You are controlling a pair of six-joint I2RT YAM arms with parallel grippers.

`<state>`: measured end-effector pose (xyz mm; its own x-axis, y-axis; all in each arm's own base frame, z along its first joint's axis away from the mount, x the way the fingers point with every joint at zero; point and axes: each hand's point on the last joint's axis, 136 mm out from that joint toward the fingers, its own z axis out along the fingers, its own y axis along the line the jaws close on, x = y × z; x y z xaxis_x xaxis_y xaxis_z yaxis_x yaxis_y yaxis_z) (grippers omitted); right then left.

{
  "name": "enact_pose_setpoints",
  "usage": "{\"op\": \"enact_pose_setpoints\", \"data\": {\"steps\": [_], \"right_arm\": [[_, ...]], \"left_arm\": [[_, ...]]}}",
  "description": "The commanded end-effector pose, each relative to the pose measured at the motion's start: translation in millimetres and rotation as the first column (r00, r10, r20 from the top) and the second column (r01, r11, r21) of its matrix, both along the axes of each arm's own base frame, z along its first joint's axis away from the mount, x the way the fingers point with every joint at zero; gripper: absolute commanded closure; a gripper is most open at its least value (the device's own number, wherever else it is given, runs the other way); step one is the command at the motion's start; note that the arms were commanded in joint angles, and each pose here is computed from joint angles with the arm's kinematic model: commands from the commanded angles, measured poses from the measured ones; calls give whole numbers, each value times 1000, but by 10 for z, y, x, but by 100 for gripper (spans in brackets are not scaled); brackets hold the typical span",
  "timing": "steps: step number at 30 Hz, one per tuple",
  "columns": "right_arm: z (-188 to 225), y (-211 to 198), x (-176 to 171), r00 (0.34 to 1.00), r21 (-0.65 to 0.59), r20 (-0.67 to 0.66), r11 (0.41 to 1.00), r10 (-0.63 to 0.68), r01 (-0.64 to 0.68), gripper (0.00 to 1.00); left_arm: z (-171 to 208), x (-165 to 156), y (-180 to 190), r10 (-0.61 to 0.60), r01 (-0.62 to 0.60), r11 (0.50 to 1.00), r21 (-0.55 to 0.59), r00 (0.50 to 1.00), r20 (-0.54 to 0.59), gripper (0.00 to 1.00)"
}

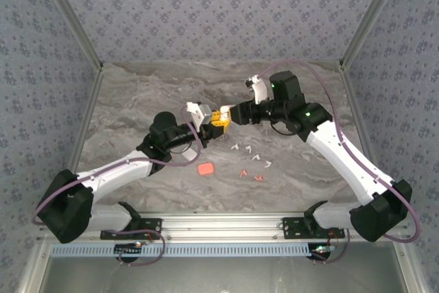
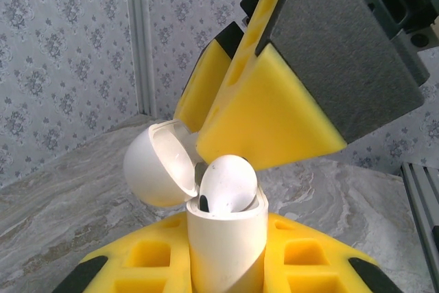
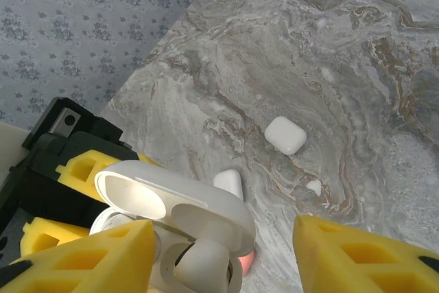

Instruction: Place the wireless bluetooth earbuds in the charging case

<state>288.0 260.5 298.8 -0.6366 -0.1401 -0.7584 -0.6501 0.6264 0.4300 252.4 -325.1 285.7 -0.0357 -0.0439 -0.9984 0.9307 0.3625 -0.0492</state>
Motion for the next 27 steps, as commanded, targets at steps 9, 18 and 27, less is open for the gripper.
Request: {"op": "enact_pose_setpoints", "data": {"steps": [9, 18, 27], "right_arm": [[324, -193, -21, 997, 26, 25, 997, -68, 67, 36], [204, -158, 92, 992, -14, -40, 993, -121, 120, 46], [78, -144, 95, 990, -42, -78, 992, -119, 116, 57]], "left_arm": [[302, -2, -44, -9, 14, 998, -65, 997, 73, 100], [278, 21, -80, -18, 23, 998, -57, 997, 72, 100], [282, 34, -83, -14, 18, 998, -57, 998, 69, 100]]}}
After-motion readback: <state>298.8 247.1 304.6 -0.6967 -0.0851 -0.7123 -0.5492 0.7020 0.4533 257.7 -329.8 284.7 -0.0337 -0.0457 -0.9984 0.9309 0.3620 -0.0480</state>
